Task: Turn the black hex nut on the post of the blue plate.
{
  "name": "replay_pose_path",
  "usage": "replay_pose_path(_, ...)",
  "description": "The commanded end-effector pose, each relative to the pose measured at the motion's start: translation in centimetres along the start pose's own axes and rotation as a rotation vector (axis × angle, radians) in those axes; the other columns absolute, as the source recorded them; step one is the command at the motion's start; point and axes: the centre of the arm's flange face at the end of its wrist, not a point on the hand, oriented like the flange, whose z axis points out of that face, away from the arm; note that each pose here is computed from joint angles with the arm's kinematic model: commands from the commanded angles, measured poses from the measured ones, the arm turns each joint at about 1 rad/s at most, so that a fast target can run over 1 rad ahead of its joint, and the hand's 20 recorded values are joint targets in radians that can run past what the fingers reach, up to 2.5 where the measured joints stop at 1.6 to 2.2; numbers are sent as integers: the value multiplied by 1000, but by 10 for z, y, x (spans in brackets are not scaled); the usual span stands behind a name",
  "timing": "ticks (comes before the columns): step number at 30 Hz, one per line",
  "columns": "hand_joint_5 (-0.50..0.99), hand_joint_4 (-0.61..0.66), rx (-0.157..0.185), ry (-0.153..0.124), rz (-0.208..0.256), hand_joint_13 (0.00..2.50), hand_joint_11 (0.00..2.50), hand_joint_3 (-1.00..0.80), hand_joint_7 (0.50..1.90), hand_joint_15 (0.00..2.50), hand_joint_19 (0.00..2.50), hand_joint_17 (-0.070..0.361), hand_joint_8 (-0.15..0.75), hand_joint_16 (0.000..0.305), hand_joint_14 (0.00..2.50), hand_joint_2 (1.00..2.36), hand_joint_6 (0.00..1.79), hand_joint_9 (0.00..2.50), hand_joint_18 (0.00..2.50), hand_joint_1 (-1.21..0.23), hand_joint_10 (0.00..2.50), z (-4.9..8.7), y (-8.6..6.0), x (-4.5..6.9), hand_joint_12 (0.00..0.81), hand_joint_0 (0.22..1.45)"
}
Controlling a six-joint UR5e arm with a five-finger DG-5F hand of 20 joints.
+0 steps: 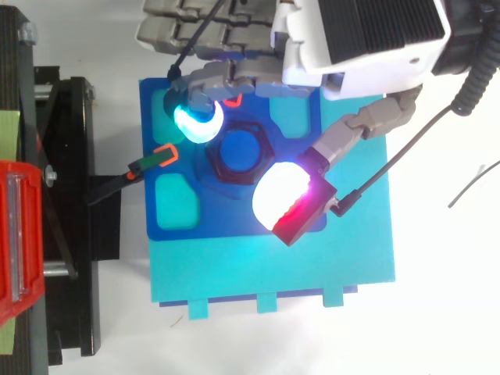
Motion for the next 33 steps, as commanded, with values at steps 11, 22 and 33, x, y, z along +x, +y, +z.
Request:
replay_pose_path(11, -199, 372, 3, 9, 5, 0, 0, -500, 1021, 0, 232, 135, 297, 60, 0, 1000, 503, 0, 0, -21, 0, -5, -7, -1, 418, 409)
replay_pose_path(22, -198, 371, 17, 24, 10, 0, 0, -500, 1027, 0, 231, 134, 296, 59, 0, 1000, 504, 0, 0, -22, 0, -10, -13, -1, 415, 411)
replay_pose_path(33, -197, 370, 23, 77, 11, 0, 0, -500, 1031, 0, 232, 134, 295, 59, 0, 1000, 504, 0, 0, -22, 0, -20, -18, 1, 412, 413)
